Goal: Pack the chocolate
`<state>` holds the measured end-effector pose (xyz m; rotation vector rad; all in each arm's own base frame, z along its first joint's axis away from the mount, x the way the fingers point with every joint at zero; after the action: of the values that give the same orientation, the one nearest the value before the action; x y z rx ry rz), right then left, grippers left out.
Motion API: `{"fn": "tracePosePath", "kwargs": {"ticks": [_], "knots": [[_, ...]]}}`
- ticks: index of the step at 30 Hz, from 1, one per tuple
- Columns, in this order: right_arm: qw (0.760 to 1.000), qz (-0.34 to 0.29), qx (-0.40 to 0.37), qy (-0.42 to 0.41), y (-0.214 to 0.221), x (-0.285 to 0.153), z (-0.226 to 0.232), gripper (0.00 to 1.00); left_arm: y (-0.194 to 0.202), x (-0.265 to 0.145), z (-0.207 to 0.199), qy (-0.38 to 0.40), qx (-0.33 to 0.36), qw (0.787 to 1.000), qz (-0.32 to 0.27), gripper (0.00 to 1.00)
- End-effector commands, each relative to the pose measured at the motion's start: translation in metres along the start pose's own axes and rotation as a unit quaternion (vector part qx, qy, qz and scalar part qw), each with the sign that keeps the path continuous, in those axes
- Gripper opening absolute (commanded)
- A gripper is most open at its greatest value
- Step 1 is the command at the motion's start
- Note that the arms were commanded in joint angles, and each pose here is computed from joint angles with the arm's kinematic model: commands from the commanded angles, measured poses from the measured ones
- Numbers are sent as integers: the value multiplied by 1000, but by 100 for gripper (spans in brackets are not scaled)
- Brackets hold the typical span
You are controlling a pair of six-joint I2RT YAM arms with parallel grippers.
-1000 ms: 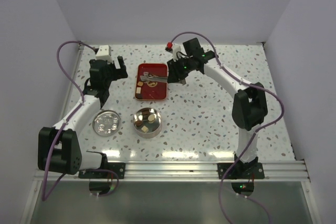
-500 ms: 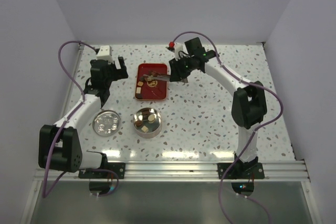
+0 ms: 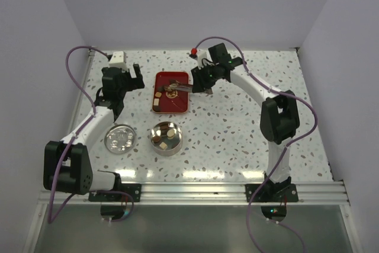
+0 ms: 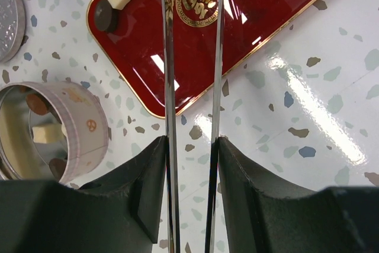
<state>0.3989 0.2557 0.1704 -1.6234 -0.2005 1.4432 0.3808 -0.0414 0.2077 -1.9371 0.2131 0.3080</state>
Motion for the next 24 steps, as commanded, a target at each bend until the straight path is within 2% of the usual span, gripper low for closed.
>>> {"fn": "tracePosePath", "kwargs": {"ticks": [1,24], "knots": [[999,-29,-19,-3,-13,2,-5,42,-18,1,-10,9,-1,1000,-22,100],[999,-13,-33,37,-7,-8,-11,43,-18,0,-10,10,-1,1000,-22,100]]}}
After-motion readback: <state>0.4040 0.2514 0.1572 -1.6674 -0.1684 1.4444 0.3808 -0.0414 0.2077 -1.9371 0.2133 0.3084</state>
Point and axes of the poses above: each gripper's point midway between its finger pads, its own x axis out along the fingers, its own z axis along the line the jaws close on, y = z × x, the point moved 5 cm from there along -x, back along the fingers, and after that the axes turned 14 degrees about -x, right-handed, at the moved point
